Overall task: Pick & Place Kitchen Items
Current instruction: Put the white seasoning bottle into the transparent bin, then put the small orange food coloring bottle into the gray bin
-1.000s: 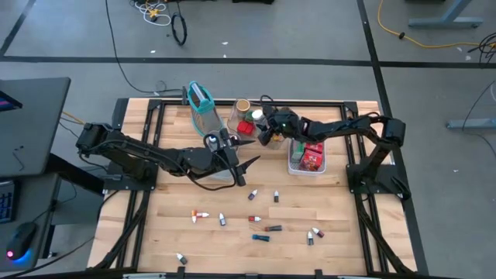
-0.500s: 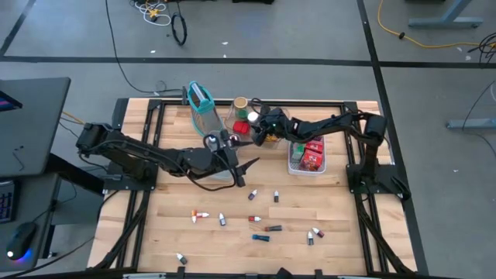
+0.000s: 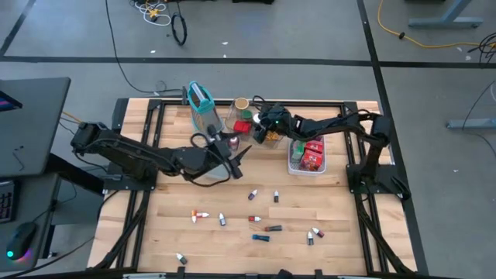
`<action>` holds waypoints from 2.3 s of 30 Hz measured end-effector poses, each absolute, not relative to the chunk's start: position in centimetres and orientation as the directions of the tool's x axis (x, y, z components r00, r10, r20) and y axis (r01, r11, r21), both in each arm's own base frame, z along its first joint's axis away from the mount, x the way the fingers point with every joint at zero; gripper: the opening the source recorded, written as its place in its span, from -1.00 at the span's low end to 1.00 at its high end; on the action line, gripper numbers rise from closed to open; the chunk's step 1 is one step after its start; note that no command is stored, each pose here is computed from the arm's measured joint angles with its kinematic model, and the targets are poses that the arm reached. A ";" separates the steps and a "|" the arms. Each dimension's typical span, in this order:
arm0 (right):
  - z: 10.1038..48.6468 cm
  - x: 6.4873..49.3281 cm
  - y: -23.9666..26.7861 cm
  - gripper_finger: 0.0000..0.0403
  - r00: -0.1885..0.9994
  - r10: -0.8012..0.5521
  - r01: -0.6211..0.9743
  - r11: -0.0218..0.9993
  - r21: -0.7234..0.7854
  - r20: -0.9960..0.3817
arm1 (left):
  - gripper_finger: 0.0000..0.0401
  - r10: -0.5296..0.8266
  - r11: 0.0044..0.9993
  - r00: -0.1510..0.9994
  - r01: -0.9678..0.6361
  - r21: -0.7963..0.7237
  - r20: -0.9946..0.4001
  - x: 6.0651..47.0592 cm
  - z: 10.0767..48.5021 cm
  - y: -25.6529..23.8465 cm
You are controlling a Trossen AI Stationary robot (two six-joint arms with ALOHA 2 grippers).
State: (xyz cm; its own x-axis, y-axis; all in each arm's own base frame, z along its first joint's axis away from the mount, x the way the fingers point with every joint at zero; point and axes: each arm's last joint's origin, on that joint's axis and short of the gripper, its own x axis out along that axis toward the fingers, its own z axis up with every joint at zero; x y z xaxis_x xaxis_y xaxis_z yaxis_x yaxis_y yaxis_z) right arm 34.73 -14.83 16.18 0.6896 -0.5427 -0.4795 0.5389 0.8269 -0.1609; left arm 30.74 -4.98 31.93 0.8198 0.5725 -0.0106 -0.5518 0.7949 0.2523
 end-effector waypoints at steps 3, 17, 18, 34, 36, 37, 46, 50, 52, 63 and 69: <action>17.7 34.1 -14.3 0.37 0.688 -0.535 0.535 0.830 -0.155 -0.490 | 0.22 0.587 0.784 0.809 -0.567 0.253 -0.008 29.5 33.0 -5.5; 26.3 30.9 -7.1 0.14 0.856 -0.228 0.258 0.966 0.001 -0.464 | 0.22 0.552 0.832 0.816 -0.530 0.163 -0.169 21.3 34.6 -7.8; 26.5 30.8 -6.3 0.13 0.868 -0.177 0.209 0.978 0.018 -0.464 | 0.22 0.562 0.827 0.806 -0.539 0.160 -0.184 20.9 34.3 -7.9; 24.8 30.3 2.6 0.11 0.806 0.224 -0.155 0.973 0.170 -0.548 | 0.22 0.251 0.944 0.890 -0.312 -0.104 -0.381 20.5 27.1 -10.1; 24.3 30.1 3.4 0.11 0.792 0.242 -0.176 0.970 0.171 -0.560 | 0.22 0.241 0.958 0.905 -0.280 -0.062 -0.352 20.2 26.3 -10.7; 24.1 30.0 3.7 0.11 0.787 0.250 -0.184 0.968 0.173 -0.565 | 0.22 0.229 0.967 0.910 -0.255 -0.031 -0.345 19.9 25.8 -11.0; 23.3 29.4 5.3 0.11 0.761 0.291 -0.233 0.957 0.175 -0.580 | 0.22 0.135 0.987 0.953 -0.153 -0.044 -0.272 17.8 21.3 -12.4; 22.9 29.3 5.4 0.11 0.767 0.295 -0.250 0.955 0.158 -0.570 | 0.22 0.093 0.989 0.950 -0.122 -0.081 -0.298 17.5 20.4 -12.3; 22.8 29.3 5.4 0.11 0.774 0.296 -0.257 0.955 0.150 -0.559 | 0.22 0.099 0.989 0.952 -0.127 -0.080 -0.291 17.5 20.4 -12.3; 22.9 29.4 5.4 0.11 0.787 0.298 -0.266 0.954 0.138 -0.541 | 0.22 0.178 0.979 0.947 -0.198 -0.050 -0.269 17.7 20.5 -11.8; 23.0 29.5 5.4 0.11 0.792 0.299 -0.279 0.953 0.120 -0.533 | 0.22 0.014 0.995 0.940 -0.048 -0.092 -0.341 17.6 20.0 -12.3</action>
